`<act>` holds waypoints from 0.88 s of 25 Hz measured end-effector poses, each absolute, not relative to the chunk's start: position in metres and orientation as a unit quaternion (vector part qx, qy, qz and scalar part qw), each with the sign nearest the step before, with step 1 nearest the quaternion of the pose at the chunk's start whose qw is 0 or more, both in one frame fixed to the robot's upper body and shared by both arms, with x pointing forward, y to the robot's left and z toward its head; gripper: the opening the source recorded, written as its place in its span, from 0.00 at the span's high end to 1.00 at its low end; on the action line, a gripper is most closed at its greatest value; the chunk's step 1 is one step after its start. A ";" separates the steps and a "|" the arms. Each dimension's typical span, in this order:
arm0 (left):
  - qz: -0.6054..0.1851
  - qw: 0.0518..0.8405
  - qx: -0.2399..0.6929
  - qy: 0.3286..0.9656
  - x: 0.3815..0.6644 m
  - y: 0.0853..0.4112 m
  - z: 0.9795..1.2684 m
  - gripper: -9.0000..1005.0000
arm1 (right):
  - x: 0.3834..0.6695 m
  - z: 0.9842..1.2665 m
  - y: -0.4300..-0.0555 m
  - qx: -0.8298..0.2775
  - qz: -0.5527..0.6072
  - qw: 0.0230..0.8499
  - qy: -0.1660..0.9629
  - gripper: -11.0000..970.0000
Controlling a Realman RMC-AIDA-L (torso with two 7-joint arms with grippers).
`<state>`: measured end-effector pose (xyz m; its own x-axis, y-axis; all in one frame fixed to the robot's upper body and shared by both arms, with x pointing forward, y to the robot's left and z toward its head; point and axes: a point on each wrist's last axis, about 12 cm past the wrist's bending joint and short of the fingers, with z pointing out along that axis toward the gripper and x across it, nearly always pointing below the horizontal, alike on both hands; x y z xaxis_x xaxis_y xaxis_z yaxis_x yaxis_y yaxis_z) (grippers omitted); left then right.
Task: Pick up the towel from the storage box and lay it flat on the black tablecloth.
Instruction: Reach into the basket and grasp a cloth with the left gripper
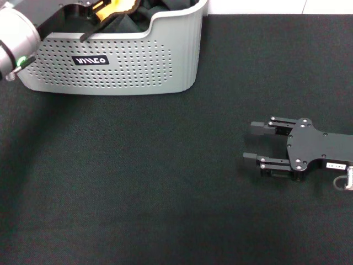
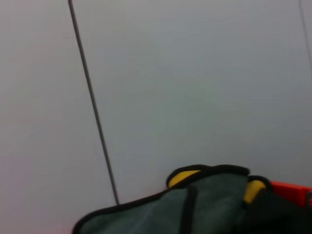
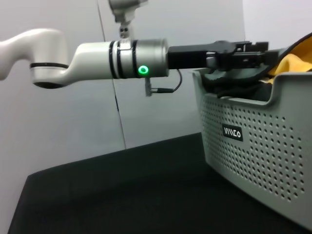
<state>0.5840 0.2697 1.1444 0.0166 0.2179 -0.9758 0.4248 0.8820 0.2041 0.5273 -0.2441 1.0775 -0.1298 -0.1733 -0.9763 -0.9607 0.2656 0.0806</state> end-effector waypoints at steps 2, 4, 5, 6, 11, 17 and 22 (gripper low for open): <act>-0.062 0.676 0.232 0.697 0.587 0.269 1.145 0.22 | 0.528 1.077 -0.243 -0.448 0.406 0.483 0.633 0.31; -0.039 0.676 0.233 0.698 0.591 0.267 1.146 0.22 | 0.528 1.076 -0.242 -0.448 0.405 0.483 0.634 0.31; -0.031 0.675 0.233 0.700 0.592 0.266 1.146 0.22 | 0.527 1.075 -0.242 -0.448 0.405 0.483 0.635 0.31; -0.025 0.673 0.233 0.701 0.594 0.265 1.146 0.22 | 0.527 1.075 -0.241 -0.448 0.405 0.482 0.635 0.31; 0.012 0.667 0.230 0.709 0.598 0.266 1.144 0.22 | 0.526 1.074 -0.243 -0.445 0.405 0.482 0.637 0.31; 0.025 0.665 0.230 0.710 0.598 0.268 1.144 0.22 | 0.526 1.074 -0.242 -0.446 0.405 0.483 0.636 0.31; 0.057 0.655 0.246 0.712 0.599 0.262 1.141 0.22 | 0.527 1.075 -0.241 -0.447 0.405 0.483 0.635 0.32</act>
